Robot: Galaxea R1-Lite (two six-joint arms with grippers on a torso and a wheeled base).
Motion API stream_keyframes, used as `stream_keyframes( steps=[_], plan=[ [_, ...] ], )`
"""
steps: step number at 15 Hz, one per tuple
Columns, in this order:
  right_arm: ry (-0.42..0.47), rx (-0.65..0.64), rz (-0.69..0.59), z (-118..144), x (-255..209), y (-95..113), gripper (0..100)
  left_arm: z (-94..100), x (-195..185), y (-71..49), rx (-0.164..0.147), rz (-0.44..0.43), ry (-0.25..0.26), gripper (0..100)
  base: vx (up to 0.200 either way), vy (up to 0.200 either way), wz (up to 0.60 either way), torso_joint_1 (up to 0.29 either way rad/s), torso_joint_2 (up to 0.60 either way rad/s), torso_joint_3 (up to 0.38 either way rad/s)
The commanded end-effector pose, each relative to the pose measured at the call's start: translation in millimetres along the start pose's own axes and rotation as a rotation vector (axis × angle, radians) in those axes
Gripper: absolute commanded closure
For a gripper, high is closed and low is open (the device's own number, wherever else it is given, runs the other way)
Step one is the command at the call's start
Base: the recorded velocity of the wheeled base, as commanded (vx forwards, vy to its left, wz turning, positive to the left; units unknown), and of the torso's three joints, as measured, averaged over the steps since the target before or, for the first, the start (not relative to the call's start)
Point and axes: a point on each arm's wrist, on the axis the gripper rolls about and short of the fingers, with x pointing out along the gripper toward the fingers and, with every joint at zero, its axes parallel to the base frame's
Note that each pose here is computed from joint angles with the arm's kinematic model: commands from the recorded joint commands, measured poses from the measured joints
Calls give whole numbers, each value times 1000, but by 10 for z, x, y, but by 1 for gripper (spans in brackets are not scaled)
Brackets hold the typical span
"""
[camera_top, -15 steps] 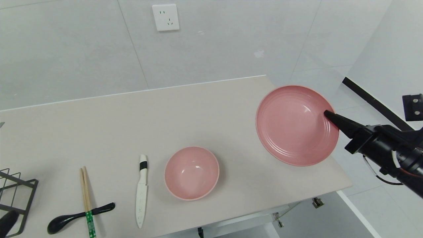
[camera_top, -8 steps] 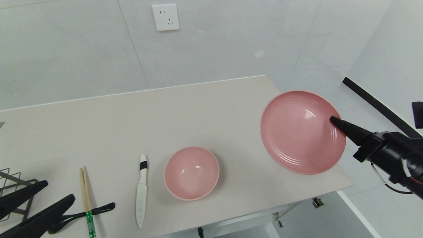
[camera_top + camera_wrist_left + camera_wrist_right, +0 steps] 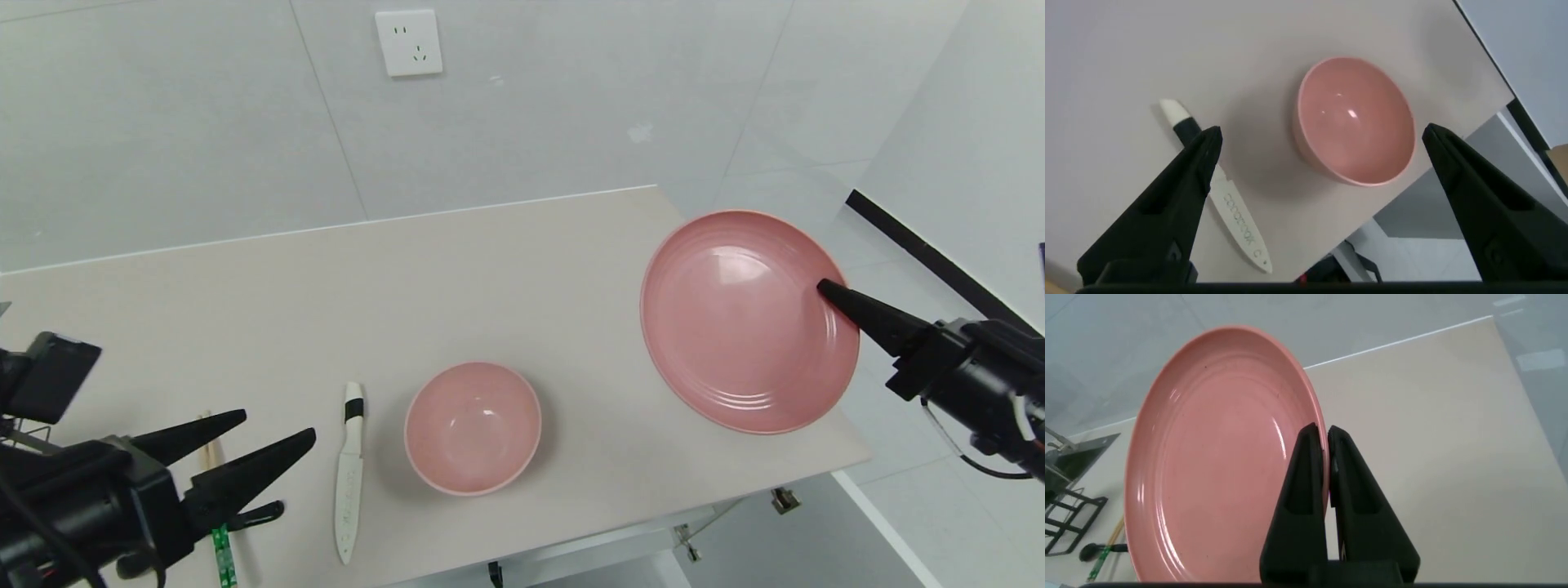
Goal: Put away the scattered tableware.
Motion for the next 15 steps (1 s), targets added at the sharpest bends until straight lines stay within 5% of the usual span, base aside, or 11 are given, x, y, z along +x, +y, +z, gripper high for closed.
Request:
stream_keyframes(
  steps=[1,5,8,12,15],
  plan=[
    [24,10,-2,-57,72,-29,100,-58,224,68,-24,19,91,0,0,0,0,0,0,0],
    [44,20,-7,-113,181,-79,100,3,385,95,-10,6,39,0,0,0,0,0,0,0],
    [18,10,17,-143,275,-94,100,-60,615,74,-24,-36,55,0,0,0,0,0,0,0],
    [3,4,58,-154,360,-35,100,-138,812,-58,-2,-117,87,0,0,0,0,0,0,0],
    [-30,-1,63,-64,246,18,100,-198,925,-32,1,-65,89,0,0,0,0,0,0,0]
  ],
)
